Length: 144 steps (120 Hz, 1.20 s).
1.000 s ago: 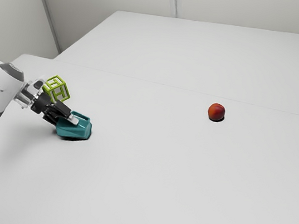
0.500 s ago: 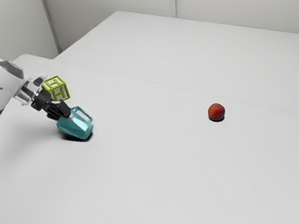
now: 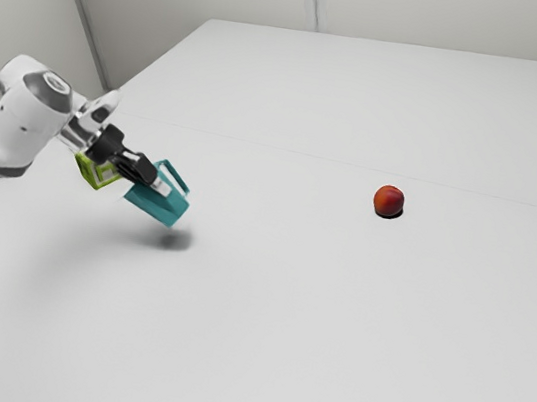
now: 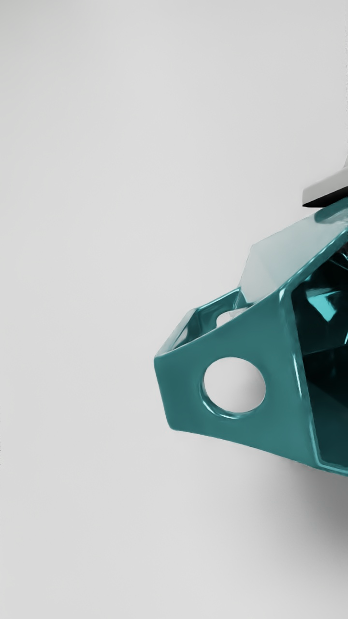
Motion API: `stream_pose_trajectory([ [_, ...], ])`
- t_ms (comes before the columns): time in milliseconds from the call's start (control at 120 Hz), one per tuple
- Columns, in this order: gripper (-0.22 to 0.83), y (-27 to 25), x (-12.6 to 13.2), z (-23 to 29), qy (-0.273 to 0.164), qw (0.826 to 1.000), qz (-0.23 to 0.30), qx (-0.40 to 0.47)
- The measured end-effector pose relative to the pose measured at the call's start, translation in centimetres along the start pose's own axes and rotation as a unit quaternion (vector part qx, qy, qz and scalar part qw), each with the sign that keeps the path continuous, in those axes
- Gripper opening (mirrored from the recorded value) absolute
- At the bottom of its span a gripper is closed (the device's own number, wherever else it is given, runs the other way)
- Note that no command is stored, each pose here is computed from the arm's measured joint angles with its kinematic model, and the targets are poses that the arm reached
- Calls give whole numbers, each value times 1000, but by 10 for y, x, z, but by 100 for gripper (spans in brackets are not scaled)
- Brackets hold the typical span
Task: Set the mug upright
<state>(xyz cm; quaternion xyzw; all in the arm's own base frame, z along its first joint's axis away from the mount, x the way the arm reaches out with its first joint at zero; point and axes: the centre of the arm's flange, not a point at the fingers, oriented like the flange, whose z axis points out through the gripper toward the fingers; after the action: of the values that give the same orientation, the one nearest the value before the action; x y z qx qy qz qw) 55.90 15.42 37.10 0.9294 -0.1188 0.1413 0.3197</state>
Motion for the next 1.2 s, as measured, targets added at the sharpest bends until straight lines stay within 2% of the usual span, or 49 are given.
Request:
stream_pose_trajectory([
  [200, -16, 50, 28, 21, -67, 991, 100, 66],
  [400, -16, 99, 53, 45, -134, 954, 218, 157],
  [500, -16, 112, 53, 60, -164, 934, 253, 191],
  [625, -17, 118, 41, 74, -190, 917, 274, 219],
  [742, -17, 118, 24, 84, -201, 912, 274, 232],
  [942, -17, 123, -1, 90, -194, 907, 275, 253],
  [1200, -16, 121, -18, 106, -175, 899, 287, 281],
])
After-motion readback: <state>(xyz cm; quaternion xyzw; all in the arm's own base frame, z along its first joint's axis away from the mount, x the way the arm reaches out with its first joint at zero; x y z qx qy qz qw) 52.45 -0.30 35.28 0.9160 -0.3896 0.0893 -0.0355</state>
